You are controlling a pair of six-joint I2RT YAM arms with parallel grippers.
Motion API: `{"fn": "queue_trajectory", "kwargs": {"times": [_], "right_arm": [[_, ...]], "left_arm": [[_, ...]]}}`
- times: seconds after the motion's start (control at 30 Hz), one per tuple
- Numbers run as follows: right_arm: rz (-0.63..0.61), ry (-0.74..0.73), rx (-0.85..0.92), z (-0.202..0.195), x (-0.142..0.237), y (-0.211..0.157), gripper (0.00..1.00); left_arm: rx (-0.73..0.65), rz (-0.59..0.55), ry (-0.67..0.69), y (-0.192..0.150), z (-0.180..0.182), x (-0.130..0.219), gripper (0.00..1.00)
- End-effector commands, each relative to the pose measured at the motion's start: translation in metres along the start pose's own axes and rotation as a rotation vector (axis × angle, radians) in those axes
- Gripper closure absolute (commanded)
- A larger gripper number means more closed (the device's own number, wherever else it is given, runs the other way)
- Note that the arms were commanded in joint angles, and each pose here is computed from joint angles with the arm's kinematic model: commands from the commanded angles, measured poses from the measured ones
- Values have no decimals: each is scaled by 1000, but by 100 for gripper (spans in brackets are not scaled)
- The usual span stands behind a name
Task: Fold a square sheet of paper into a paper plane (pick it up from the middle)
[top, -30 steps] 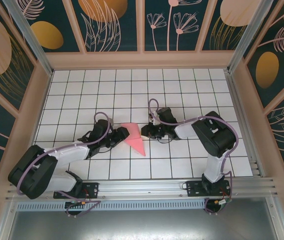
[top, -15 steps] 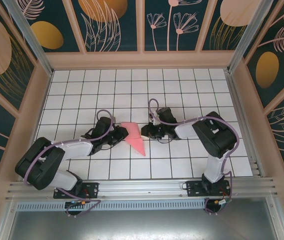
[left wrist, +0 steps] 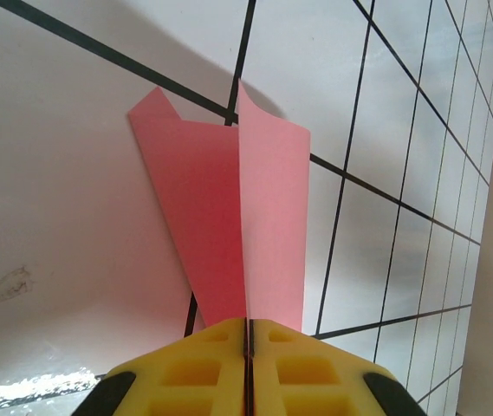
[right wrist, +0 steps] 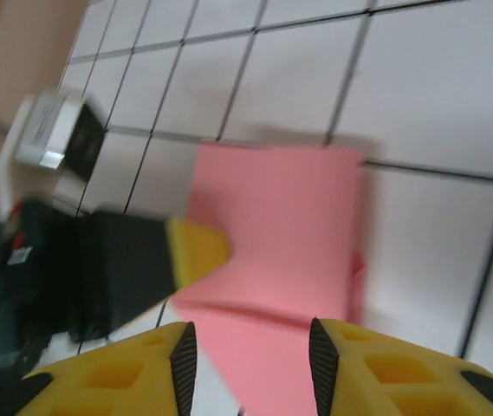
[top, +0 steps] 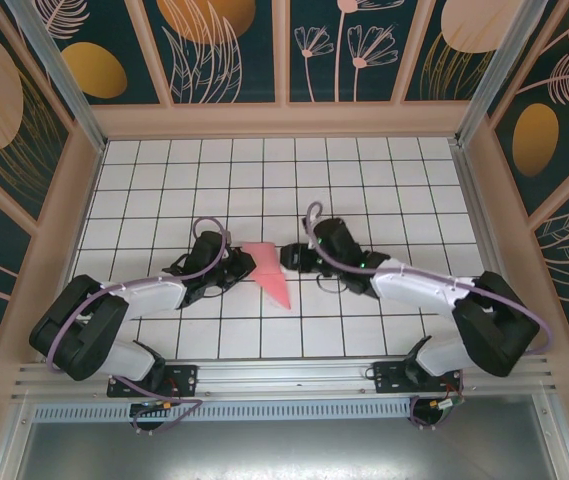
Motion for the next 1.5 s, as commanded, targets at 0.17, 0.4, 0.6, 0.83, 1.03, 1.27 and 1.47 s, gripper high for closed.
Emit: {"fn": "queue_trajectory", "kwargs": {"times": [0.17,0.4,0.6,0.83,1.03,1.27,1.47], "right_arm": [[-137,-226,482,13,-9,-50,47],[-161,-338,781,18,-29,-72,47],[-153,-451,876,4,-45,-76,55],[-171,-453,887,5,-47,-74,69],[-148,-467,906,1,-51,-78,76],[-131,-481,904,-1,-54,-80,90],[-129,-465,855,-3,-52,-80,99]], "left_arm": [[-18,-18,12,8,-6,2,90],[-14,-7,5,6,-6,1,90],[-15,-2,0,5,-7,1,90],[-18,2,0,5,-7,1,90],[-18,5,-3,5,-8,1,90],[-17,2,-2,5,-9,3,87],[-23,-39,35,11,-6,12,60]]}}
Point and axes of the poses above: each hand's point on the last joint's axis, 136 mm out from that joint toward the fingers, its own x axis back along the fingers, its own z axis along the line the jaws close on, y = z × x, the point moved 1 cm from there along x, back along the fingers
